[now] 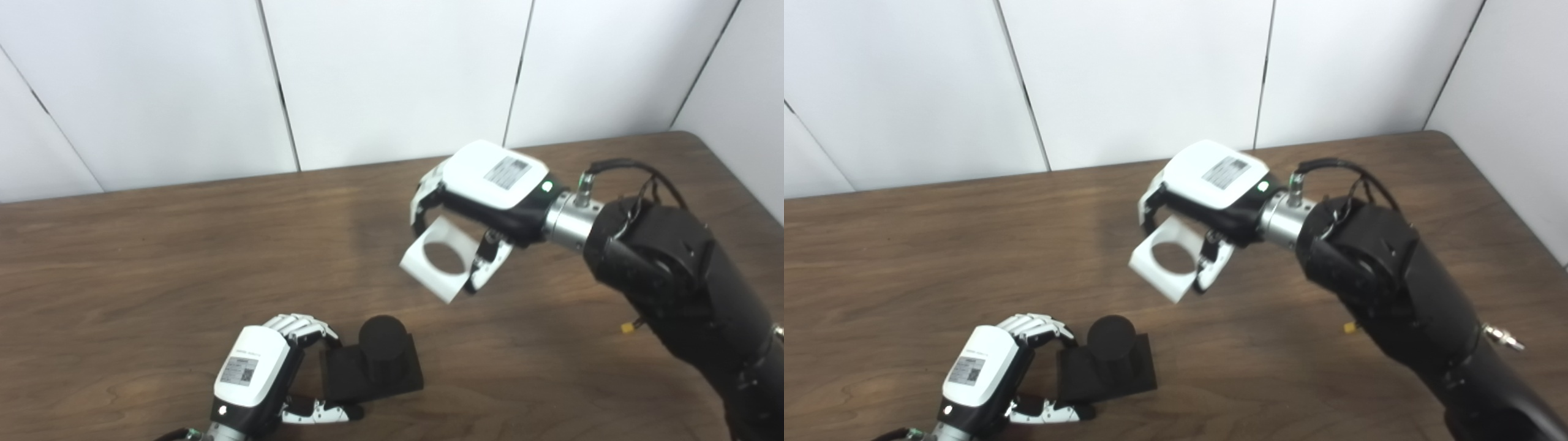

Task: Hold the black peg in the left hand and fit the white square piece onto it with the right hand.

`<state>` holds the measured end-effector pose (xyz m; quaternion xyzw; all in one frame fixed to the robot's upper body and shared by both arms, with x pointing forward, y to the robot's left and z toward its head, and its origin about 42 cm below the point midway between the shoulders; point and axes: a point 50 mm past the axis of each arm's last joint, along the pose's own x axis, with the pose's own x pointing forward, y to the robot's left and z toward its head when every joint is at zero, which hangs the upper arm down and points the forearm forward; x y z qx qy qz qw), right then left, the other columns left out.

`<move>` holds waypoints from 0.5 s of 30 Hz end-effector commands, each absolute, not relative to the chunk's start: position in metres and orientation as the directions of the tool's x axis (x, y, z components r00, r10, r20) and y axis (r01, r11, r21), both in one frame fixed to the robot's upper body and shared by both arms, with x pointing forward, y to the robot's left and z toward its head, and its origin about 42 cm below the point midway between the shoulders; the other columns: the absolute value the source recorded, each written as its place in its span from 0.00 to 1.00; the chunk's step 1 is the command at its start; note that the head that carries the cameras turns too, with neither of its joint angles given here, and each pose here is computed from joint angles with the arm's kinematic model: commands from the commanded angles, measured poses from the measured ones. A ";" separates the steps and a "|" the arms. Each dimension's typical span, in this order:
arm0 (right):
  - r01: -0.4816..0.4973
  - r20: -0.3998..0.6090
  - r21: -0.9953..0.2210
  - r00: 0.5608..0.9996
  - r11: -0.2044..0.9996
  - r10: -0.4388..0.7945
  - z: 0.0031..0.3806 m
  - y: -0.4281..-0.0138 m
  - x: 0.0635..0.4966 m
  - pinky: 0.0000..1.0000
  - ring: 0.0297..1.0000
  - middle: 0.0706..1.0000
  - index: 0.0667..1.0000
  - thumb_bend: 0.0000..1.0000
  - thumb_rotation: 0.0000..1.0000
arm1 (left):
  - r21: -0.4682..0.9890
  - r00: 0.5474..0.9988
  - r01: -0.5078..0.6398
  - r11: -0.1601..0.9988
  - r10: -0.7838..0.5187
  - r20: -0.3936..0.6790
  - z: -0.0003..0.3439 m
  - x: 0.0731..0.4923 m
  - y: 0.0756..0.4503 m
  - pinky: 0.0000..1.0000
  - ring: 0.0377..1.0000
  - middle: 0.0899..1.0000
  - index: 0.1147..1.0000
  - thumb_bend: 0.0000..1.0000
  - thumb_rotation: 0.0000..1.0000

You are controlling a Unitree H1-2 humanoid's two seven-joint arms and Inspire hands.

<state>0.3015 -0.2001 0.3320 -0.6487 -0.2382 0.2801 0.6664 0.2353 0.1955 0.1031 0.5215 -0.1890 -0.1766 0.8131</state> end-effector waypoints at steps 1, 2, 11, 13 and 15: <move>-0.004 0.002 -1.000 0.706 0.006 0.709 0.347 -0.195 0.299 0.81 0.79 0.68 0.44 0.52 0.13 | 0.930 0.870 0.154 0.334 -0.492 0.032 0.088 0.229 0.189 0.71 0.71 0.63 0.42 0.52 0.05; -0.011 -0.001 -1.000 0.701 0.009 0.713 0.345 -0.192 0.297 0.82 0.79 0.68 0.44 0.52 0.13 | 0.930 0.870 0.155 0.333 -0.491 0.031 0.089 0.229 0.189 0.71 0.71 0.63 0.42 0.52 0.05; -0.084 -0.046 -0.996 0.672 0.015 0.739 0.324 -0.174 0.297 0.83 0.79 0.68 0.44 0.52 0.13 | 0.932 0.870 0.158 0.325 -0.492 0.024 0.092 0.229 0.186 0.71 0.71 0.64 0.42 0.52 0.05; -0.096 -0.056 -0.995 0.669 0.012 0.741 0.322 -0.171 0.297 0.84 0.80 0.69 0.44 0.52 0.13 | 0.933 0.870 0.158 0.324 -0.492 0.024 0.093 0.229 0.186 0.71 0.71 0.64 0.42 0.52 0.05; -0.099 -0.060 -0.995 0.663 0.007 0.746 0.320 -0.169 0.297 0.84 0.80 0.69 0.44 0.52 0.13 | 0.933 0.870 0.157 0.324 -0.492 0.025 0.093 0.229 0.186 0.71 0.71 0.64 0.42 0.52 0.05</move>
